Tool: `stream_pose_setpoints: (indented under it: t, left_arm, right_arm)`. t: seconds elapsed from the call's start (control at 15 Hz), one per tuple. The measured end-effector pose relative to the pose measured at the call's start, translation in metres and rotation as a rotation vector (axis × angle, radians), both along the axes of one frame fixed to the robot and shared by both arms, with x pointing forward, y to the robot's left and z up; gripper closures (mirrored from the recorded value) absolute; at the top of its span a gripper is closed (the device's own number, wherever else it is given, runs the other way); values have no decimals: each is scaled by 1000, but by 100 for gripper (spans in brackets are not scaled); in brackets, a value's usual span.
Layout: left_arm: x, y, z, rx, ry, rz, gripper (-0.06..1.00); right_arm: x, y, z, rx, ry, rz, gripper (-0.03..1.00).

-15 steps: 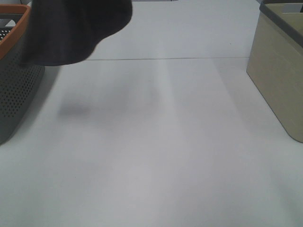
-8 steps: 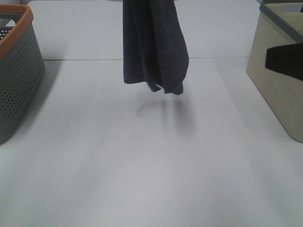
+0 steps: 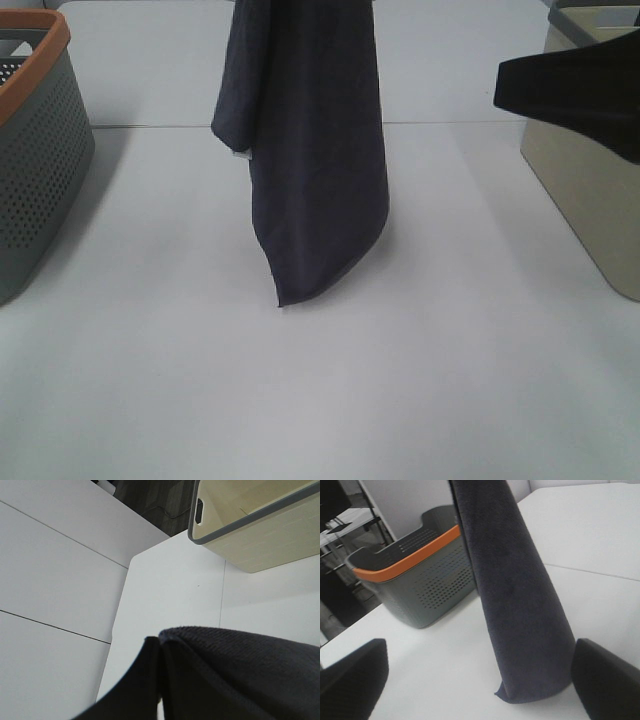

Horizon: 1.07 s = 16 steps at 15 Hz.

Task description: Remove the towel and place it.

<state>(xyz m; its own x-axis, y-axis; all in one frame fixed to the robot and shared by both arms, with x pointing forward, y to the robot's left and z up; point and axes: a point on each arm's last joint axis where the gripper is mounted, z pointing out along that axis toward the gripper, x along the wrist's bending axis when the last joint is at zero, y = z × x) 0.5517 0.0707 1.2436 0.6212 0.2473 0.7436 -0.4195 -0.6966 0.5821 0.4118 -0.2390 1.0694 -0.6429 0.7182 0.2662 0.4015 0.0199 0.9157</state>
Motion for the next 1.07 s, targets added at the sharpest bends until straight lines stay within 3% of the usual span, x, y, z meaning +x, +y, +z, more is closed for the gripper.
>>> stream_pose_setpoints:
  t: [0.2, 0.4, 0.67, 0.93, 1.07]
  left_arm:
    - [-3, -4, 0, 1, 1, -14, 94]
    - [-5, -7, 1, -10, -10, -18, 94]
    - [-5, -7, 1, -50, 27, -1, 94]
    - [-5, -7, 1, -68, 48, 8, 94]
    - [-5, -7, 1, -69, 49, 10, 94]
  right_arm:
    - [-3, 10, -1, 44, -5, 159, 1]
    - [2, 14, 0, 169, 28, 200, 1]
    - [0, 17, 4, 254, 39, 256, 1]
    - [6, 32, -1, 231, 19, 256, 1]
    - [17, 52, -14, 113, -7, 257, 1]
